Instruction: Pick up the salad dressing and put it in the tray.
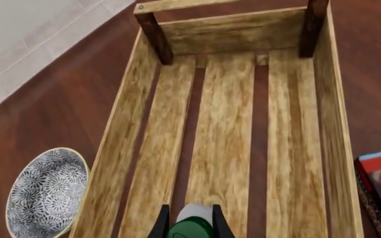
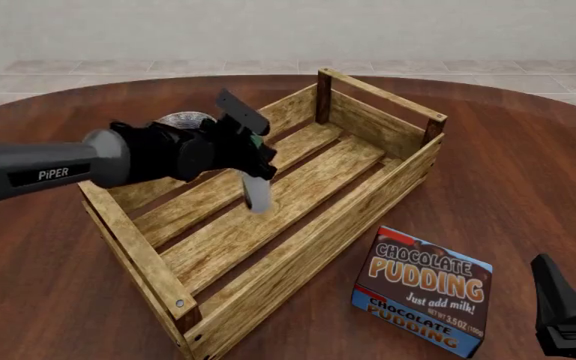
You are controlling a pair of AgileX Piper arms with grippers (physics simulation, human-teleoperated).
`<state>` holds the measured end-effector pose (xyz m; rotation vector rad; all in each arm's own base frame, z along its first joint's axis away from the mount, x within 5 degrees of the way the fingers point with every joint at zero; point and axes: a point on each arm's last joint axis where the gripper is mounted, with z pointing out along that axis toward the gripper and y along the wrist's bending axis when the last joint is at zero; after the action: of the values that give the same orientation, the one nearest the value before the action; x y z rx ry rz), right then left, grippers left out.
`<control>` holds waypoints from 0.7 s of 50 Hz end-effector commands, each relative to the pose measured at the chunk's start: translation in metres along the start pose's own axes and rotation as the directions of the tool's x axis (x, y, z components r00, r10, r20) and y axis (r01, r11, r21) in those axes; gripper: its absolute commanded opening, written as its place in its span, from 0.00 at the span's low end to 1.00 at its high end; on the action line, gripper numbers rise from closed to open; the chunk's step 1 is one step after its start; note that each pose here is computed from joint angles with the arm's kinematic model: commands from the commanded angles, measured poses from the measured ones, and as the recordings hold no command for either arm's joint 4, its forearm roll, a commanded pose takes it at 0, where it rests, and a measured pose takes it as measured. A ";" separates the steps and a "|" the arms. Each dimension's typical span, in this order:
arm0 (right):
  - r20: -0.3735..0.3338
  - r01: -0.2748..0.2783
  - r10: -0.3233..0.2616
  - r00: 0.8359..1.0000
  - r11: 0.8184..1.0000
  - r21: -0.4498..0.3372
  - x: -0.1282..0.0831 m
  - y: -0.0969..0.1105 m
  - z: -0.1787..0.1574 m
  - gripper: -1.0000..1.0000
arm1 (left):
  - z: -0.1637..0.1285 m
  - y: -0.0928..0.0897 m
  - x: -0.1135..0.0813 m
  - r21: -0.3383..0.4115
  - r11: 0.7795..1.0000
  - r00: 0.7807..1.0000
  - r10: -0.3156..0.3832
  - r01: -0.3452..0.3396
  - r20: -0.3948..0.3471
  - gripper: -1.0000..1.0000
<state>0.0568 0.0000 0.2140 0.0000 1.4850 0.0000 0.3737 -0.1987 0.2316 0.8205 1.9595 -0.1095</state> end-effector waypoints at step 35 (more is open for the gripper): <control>0.000 0.000 0.000 1.000 1.000 0.000 0.000 0.000 0.000 1.00 | 0.036 -0.011 0.033 0.028 0.999 0.997 0.018 -0.016 -0.077 0.00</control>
<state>0.0568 0.0000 0.2140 0.0001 1.4849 -0.0001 0.3847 -0.2083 0.2082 0.7999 1.9802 -0.1321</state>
